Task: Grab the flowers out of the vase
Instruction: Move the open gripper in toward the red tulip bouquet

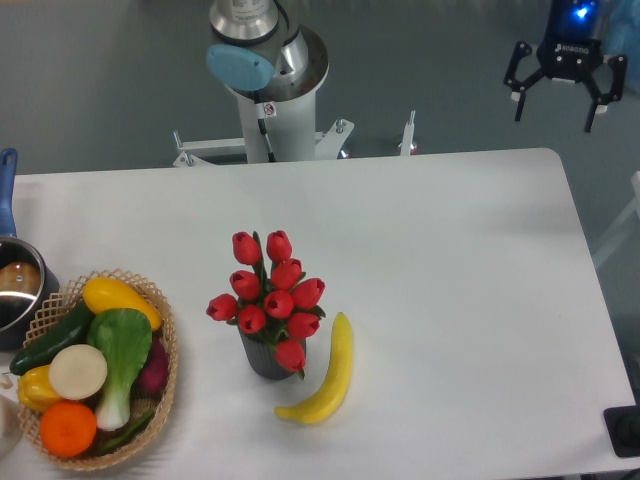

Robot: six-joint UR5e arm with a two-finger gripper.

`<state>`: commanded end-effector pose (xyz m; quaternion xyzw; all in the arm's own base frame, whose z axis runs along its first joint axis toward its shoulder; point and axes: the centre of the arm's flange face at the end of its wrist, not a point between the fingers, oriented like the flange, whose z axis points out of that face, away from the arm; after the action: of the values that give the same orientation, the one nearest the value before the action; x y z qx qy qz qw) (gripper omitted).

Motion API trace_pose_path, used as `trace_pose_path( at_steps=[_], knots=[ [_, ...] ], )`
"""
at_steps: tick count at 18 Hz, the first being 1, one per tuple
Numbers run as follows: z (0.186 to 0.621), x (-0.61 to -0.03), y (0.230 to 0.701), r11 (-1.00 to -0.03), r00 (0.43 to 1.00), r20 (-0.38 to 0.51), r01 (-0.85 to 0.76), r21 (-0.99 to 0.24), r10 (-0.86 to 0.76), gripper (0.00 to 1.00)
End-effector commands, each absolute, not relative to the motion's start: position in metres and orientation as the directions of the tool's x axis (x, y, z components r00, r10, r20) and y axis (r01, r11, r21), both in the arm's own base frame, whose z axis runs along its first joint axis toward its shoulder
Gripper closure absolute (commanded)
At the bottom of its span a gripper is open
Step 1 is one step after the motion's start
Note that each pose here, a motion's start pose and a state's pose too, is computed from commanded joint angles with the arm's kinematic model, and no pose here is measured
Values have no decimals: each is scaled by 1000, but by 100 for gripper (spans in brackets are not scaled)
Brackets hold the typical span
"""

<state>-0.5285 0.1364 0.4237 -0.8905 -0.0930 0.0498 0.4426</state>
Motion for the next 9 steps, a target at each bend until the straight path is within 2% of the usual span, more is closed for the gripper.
trace_pose_path(
  at_steps=[4, 9],
  knots=[
    [417, -525, 190, -567, 992, -48, 28, -823, 118, 0],
    [394, -506, 261, -562, 1000, -8, -13, -827, -13, 0]
  ],
)
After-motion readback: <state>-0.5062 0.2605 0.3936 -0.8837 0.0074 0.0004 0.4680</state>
